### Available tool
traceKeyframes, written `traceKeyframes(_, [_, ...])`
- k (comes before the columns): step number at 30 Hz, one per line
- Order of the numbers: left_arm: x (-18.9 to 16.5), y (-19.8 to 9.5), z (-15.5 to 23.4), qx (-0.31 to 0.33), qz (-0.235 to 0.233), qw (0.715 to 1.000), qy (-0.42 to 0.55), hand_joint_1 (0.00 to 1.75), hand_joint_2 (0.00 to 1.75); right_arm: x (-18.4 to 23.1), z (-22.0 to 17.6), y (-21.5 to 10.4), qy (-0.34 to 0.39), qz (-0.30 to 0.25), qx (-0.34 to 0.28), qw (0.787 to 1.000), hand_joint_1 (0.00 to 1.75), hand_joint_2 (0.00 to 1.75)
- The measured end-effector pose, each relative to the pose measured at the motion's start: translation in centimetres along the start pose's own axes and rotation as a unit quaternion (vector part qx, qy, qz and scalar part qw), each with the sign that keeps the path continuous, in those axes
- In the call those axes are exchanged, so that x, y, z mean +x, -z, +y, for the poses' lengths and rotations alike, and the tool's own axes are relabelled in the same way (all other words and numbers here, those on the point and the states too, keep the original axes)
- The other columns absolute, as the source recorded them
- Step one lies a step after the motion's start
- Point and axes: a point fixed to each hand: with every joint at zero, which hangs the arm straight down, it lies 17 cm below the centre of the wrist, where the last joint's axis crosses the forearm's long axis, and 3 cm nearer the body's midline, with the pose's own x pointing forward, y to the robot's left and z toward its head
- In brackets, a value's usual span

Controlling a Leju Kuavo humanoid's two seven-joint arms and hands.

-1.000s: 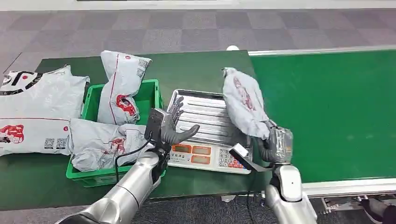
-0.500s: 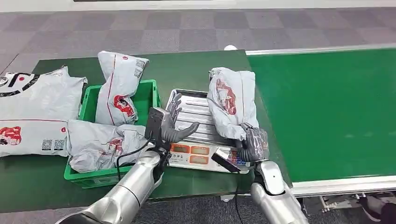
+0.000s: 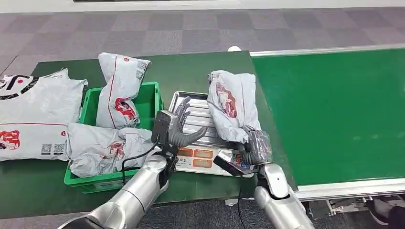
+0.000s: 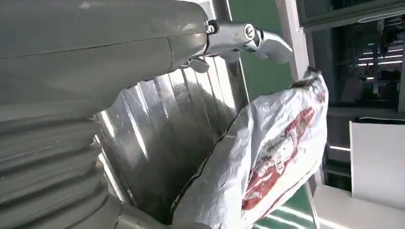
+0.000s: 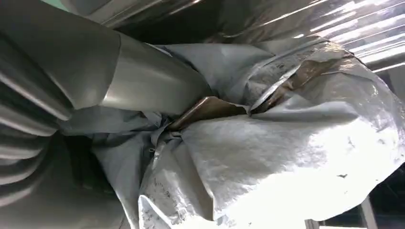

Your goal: Moved the parcel from conveyor to table for the left to box.

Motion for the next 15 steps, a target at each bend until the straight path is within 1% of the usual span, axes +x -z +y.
traceKeyframes(9, [0.2,0.0,-0.3,-0.001,-0.004,1.0,-0.007,0.0,1.75,0.3,-0.6,0.2,0.001,-0.003,-0.01,1.0,1.75,1.75])
traceKeyframes(12, [0.4,0.1,-0.4,-0.001,-0.007,1.0,-0.013,0.0,1.75,0.4,-1.6,1.2,0.007,-0.005,-0.026,1.0,1.75,1.75])
traceKeyframes(15, [0.6,0.2,-0.4,0.004,-0.01,1.0,-0.018,0.0,1.75,0.5,-2.3,2.9,0.017,-0.013,-0.031,0.999,1.75,1.75])
